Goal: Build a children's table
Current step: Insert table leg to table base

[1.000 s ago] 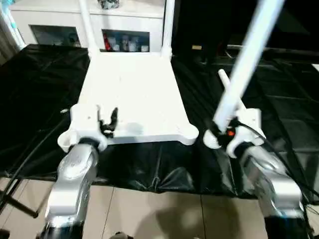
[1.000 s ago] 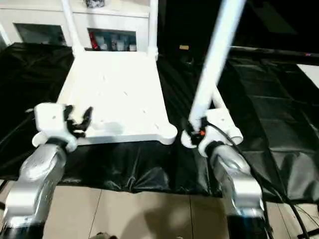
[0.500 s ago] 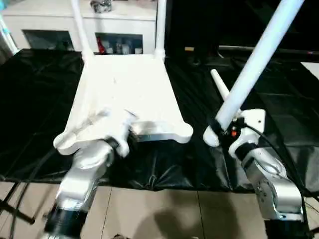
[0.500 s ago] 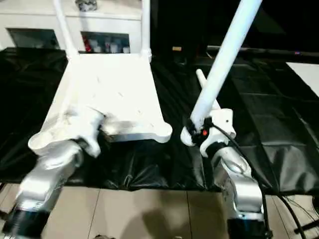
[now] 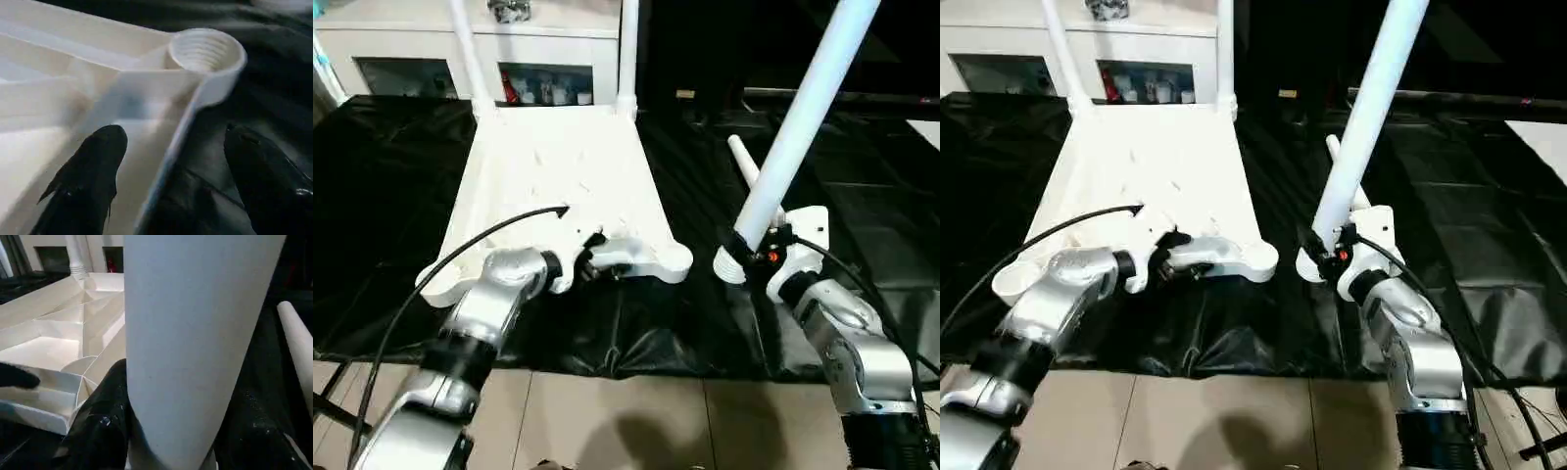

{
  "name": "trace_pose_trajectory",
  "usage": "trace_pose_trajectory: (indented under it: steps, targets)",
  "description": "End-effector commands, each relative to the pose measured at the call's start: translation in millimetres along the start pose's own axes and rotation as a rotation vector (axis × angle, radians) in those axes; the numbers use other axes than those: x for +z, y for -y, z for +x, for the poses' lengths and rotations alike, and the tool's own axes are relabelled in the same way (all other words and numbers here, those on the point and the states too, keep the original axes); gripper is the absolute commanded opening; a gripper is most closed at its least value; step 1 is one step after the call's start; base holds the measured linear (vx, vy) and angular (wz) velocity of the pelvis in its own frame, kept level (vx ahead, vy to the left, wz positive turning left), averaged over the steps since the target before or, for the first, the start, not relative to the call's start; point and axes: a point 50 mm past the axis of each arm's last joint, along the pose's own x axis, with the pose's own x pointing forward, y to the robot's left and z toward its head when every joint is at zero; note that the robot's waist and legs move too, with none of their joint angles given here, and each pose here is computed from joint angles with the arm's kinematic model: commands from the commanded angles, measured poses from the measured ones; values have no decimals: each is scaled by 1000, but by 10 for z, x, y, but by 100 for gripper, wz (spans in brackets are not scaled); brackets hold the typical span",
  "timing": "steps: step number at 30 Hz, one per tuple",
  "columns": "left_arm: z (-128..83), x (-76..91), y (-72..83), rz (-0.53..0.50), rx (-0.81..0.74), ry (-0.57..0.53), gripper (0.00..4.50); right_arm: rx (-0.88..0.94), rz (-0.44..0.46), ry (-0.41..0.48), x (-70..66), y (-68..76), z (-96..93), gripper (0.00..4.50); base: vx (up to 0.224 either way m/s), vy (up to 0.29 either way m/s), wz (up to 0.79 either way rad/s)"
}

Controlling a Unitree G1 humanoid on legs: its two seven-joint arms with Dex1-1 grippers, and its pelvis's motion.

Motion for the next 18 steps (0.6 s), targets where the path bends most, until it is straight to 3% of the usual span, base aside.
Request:
trace_pose_trajectory:
  steps: [1, 4, 8, 9, 13, 18]
  targets:
    - [15, 70, -37, 27, -22, 5, 333, 14, 1, 21, 68, 16, 18, 188, 0, 0, 0]
    - [31, 102, -68, 31, -49, 2, 297, 22, 15, 31, 90, 20, 18, 188, 0, 0, 0]
    - [40, 171, -138, 69, -85, -29, 288, 56, 18, 38, 122, 11, 11, 188, 0, 0, 0]
    - [35, 178, -155, 65, -97, -41, 259, 60, 17, 40, 134, 13, 9, 188, 0, 0, 0]
    - [25, 156, -177, 72, -118, -78, 250, 64, 16, 41, 146, 19, 2, 188, 0, 0, 0]
    - [23, 149, -202, 77, -121, -93, 201, 74, 17, 40, 145, 13, -3, 188, 0, 0, 0]
